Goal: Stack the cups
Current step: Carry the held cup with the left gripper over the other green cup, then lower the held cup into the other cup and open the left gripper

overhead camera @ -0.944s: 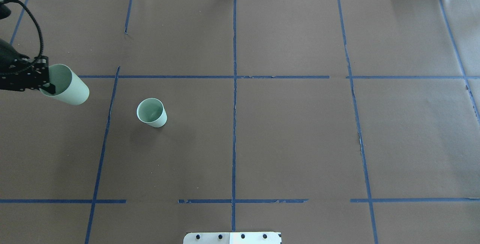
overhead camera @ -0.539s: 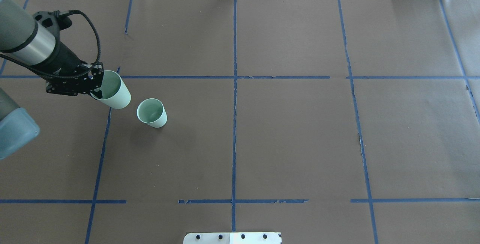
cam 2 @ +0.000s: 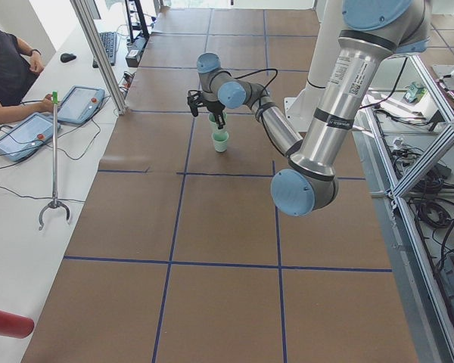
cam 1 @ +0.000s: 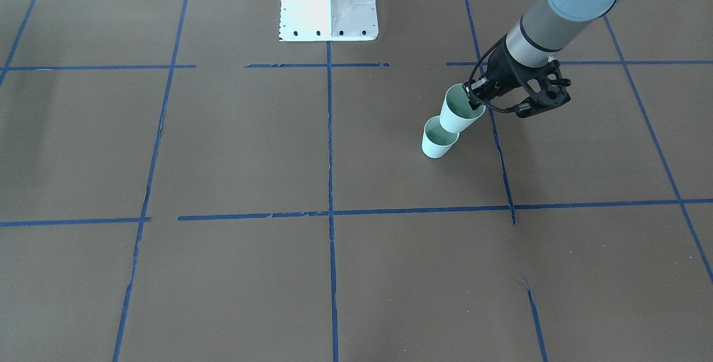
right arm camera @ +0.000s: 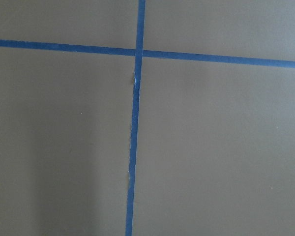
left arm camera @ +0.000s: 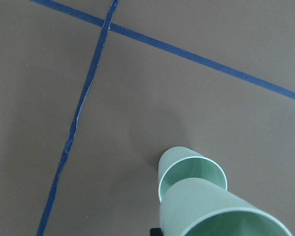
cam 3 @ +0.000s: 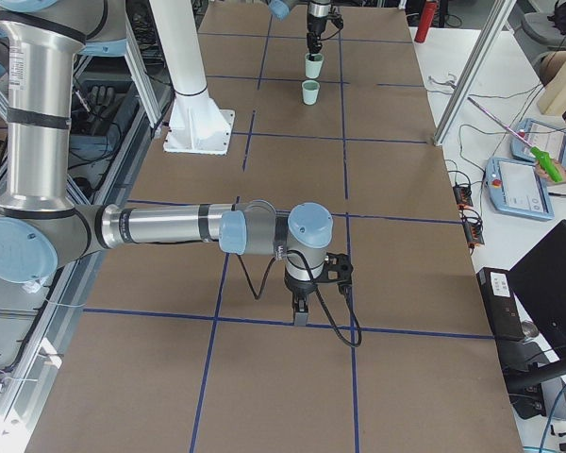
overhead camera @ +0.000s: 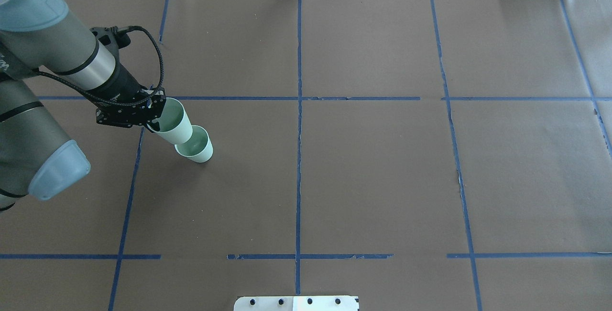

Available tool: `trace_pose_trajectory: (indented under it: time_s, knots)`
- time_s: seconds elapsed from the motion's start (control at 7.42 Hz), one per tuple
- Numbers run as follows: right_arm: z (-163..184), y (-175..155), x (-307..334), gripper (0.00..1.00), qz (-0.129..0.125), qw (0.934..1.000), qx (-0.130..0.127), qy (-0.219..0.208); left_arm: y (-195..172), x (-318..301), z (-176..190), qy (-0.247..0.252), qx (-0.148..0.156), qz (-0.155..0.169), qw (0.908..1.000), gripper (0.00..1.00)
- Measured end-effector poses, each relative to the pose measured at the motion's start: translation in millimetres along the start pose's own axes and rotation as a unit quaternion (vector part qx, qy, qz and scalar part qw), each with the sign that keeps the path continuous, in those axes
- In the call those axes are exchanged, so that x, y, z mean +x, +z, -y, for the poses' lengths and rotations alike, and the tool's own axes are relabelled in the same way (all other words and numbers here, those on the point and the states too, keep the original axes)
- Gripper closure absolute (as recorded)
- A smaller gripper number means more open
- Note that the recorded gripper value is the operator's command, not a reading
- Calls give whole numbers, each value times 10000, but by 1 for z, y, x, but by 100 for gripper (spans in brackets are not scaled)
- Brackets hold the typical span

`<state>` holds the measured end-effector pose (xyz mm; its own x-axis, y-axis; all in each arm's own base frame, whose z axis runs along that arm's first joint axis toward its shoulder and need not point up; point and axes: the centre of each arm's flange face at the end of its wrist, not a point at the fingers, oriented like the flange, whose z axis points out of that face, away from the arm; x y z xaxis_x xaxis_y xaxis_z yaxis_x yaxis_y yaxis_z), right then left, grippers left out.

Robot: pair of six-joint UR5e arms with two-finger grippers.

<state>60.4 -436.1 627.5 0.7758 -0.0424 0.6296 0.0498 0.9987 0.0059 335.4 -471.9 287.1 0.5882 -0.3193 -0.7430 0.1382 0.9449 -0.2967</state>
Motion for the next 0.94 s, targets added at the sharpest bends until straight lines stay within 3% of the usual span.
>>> trace_pose_trajectory:
  time_s: [0.94]
  knots:
    - [0,0,0,0,0,10000,-6,5,30,4,6,82,40,17,10000,100]
